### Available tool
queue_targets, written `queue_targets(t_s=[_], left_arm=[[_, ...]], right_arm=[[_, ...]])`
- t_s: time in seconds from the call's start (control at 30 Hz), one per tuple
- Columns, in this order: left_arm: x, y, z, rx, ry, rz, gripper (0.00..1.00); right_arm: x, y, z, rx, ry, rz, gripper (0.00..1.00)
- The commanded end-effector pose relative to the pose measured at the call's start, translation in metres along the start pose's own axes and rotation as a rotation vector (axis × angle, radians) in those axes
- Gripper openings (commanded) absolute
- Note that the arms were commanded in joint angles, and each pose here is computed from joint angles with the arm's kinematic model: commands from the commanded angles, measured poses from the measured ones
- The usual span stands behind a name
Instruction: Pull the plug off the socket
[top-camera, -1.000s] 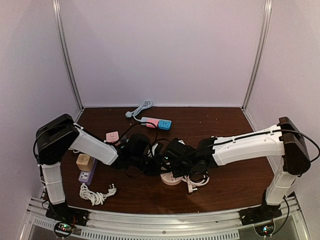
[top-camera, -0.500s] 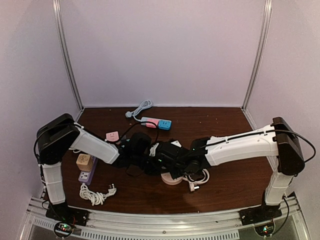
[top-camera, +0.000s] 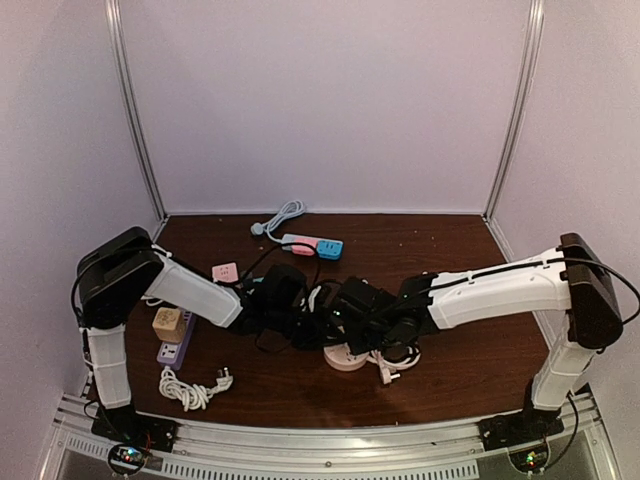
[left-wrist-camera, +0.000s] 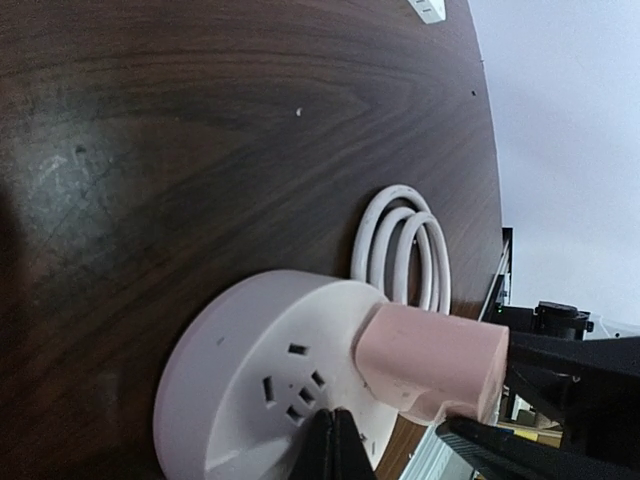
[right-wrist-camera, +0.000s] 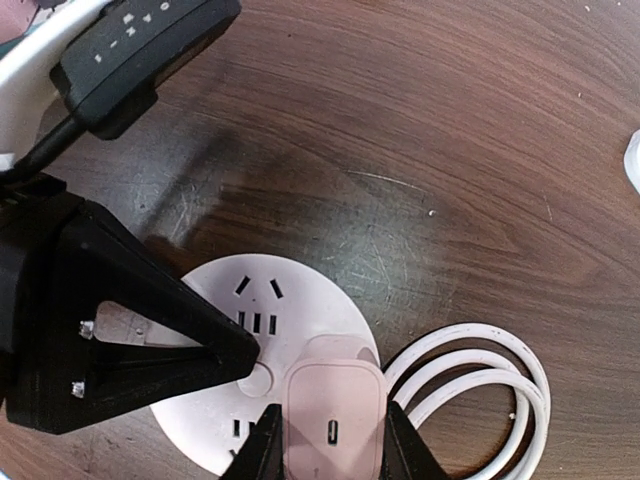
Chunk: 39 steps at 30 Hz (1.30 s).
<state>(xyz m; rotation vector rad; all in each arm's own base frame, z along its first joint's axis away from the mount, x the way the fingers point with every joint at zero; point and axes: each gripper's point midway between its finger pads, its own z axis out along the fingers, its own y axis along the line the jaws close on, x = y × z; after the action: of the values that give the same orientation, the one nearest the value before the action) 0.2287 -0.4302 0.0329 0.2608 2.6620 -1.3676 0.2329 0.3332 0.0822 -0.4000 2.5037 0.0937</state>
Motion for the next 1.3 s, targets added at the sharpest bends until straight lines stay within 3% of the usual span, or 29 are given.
queue_targets(t_s=[0.0,0.4,0.63,0.97,1.27], left_arm=[[0.078,0.143,-0.011,-0.48,0.17,-0.177,0.0],[0.077,0.145,-0.01,-0.491,0.167,-0.176,0.0],[0.067,0.129,-0.008,-0.454,0.155,-0.139,0.0],[-0.008,0.028,0.001,-0.29,0.057,0.074,0.0],[-0.056,-0.054,-0.039,-0.241,-0.069,0.29,0.0]], right_arm=[[-0.049,0.0,-0.04,-0.182,-0.159,0.145,0.1],[-0.047,0.022,-0.044,-0.09,-0.164,0.042,0.08],[-0.047,0.001,-0.046,-0.084,-0.171,0.089,0.08],[-0.053,-0.088,-0.043,-0.122,-0.212,0.341,0.08],[-0.045,-0.16,-0.04,-0.198,-0.291,0.551,0.12]])
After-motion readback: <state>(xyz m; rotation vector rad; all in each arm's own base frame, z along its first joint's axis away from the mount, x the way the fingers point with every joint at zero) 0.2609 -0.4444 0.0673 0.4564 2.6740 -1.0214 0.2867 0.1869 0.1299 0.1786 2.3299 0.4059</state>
